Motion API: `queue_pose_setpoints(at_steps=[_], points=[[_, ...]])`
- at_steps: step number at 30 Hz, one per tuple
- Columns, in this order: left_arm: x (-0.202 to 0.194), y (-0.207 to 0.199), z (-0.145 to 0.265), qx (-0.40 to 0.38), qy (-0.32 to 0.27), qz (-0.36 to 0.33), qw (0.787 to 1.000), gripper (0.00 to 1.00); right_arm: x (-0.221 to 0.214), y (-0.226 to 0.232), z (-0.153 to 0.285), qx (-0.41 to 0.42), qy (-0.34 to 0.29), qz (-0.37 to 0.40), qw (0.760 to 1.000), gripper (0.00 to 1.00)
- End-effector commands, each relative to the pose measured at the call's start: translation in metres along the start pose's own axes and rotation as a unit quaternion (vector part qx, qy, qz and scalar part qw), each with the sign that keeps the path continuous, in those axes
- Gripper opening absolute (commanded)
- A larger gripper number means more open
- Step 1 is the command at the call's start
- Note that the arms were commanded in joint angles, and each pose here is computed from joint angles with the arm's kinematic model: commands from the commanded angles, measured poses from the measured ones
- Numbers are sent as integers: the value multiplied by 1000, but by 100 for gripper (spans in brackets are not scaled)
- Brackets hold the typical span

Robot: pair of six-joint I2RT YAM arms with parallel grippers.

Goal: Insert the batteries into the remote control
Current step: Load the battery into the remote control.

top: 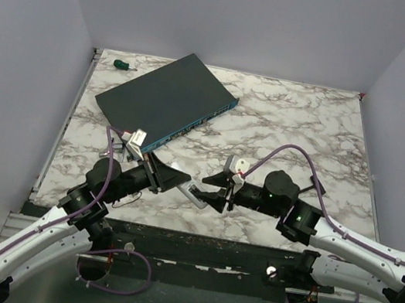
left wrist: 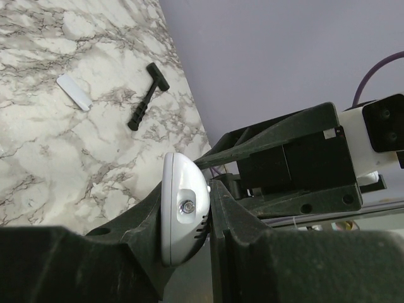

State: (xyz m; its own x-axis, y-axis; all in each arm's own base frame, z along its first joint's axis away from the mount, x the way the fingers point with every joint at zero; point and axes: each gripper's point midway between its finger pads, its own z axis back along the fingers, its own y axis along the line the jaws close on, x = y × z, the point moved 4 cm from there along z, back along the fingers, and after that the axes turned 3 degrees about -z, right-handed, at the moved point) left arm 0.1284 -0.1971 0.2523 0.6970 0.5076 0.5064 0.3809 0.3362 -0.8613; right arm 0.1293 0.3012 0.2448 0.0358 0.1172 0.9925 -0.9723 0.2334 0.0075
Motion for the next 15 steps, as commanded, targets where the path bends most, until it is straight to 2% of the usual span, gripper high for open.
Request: queue_pose_setpoints(at_steps=[1,12,15], points=[[4,-16,0,-36,-2,0,999,0,6,9,2,31,-23,1,999,49],[-1,-14,-4,-23,22,4,999,0,25,17,16,54,-65,35,996,52],[-2,-14,-5,-19,31,3,999,0,25,19,22,64,-60,74,993,52]])
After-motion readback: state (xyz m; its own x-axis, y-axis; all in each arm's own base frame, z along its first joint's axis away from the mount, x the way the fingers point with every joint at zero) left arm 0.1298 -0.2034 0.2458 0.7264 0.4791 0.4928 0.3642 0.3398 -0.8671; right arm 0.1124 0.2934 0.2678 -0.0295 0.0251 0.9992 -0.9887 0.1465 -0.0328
